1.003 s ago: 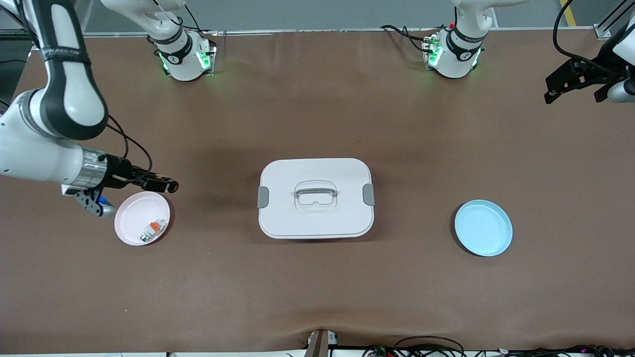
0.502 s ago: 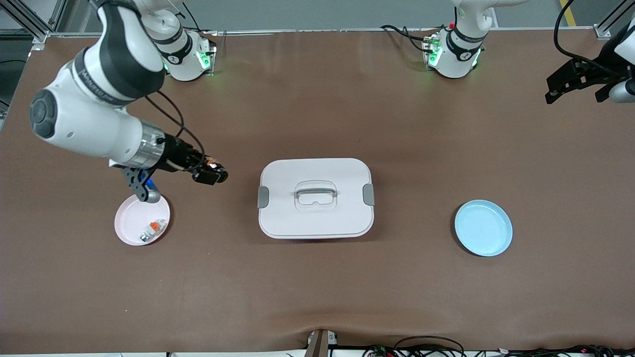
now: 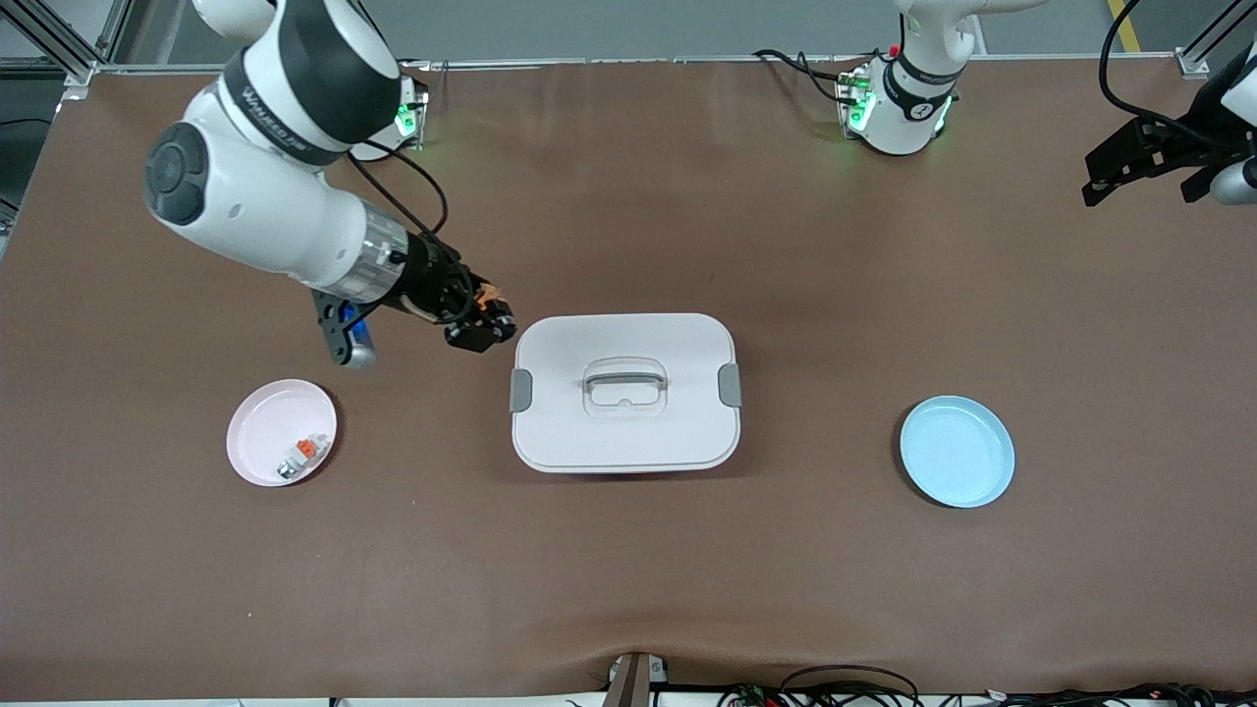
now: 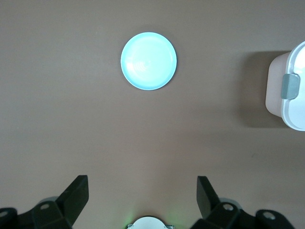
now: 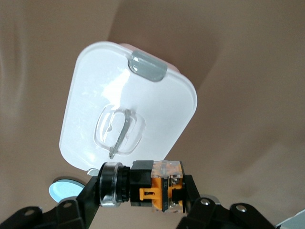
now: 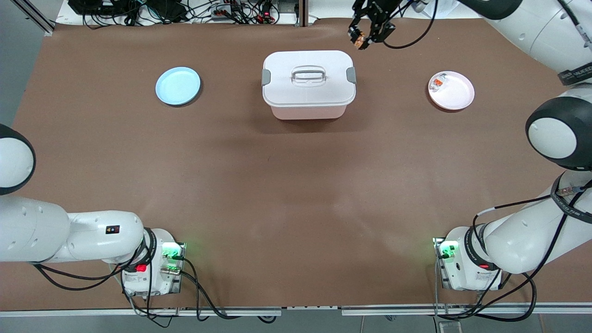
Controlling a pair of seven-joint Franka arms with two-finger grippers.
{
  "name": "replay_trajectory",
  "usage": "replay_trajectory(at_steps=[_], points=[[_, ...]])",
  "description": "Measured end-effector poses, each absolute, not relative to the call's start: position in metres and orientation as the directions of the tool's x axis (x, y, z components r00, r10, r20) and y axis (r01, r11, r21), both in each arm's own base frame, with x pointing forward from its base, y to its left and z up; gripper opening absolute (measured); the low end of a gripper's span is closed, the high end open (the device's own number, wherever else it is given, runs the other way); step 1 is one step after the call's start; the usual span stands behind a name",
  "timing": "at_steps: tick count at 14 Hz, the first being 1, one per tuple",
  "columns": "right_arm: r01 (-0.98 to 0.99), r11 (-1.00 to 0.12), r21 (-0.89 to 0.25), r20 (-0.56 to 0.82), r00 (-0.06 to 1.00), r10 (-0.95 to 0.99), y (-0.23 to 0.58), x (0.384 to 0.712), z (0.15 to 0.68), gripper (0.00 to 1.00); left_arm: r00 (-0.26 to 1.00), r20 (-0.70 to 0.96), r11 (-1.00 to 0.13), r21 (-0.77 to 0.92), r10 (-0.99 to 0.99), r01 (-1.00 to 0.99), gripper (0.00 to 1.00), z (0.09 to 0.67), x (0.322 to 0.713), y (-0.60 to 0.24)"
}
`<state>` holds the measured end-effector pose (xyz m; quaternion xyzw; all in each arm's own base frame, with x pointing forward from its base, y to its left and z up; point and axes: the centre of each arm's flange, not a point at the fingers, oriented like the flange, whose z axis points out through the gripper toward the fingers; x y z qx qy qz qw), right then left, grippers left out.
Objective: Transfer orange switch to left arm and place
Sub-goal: 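Carry the switch above the box while the left gripper reaches it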
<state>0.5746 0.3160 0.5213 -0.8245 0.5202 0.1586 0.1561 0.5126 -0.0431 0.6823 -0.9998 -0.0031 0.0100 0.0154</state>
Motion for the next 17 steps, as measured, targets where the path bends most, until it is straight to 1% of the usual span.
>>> replay_trajectory(at_steps=[5, 10, 12, 14, 17], points=[[-0.953, -0.303, -0.022, -0.44, 0.281, -0.853, 0.389, 0.56, 0.52, 0.73, 1.0, -0.022, -1.0, -0.031, 0.005, 0.004, 1.0, 0.681, 0.513, -0.044], [-0.975, -0.22, -0.016, -0.456, 0.203, -0.866, 0.417, 0.553, 0.536, 0.73, 0.997, -0.062, -0.999, 0.006, -0.039, -0.039, 1.0, 0.662, 0.523, -0.067], [-0.985, -0.169, -0.037, -0.471, 0.167, -0.866, 0.43, 0.551, 0.536, 0.73, 0.993, -0.089, -0.997, 0.032, -0.071, -0.069, 1.0, 0.653, 0.525, -0.083], [-0.99, -0.132, -0.055, -0.482, 0.142, -0.864, 0.444, 0.552, 0.528, 0.73, 0.983, -0.139, -0.989, 0.102, -0.116, -0.102, 1.0, 0.641, 0.523, -0.107], [-0.99, -0.133, -0.04, -0.476, 0.136, -0.869, 0.458, 0.55, 0.509, 0.73, 0.967, -0.188, -0.964, 0.236, -0.172, -0.125, 1.0, 0.625, 0.526, -0.133]])
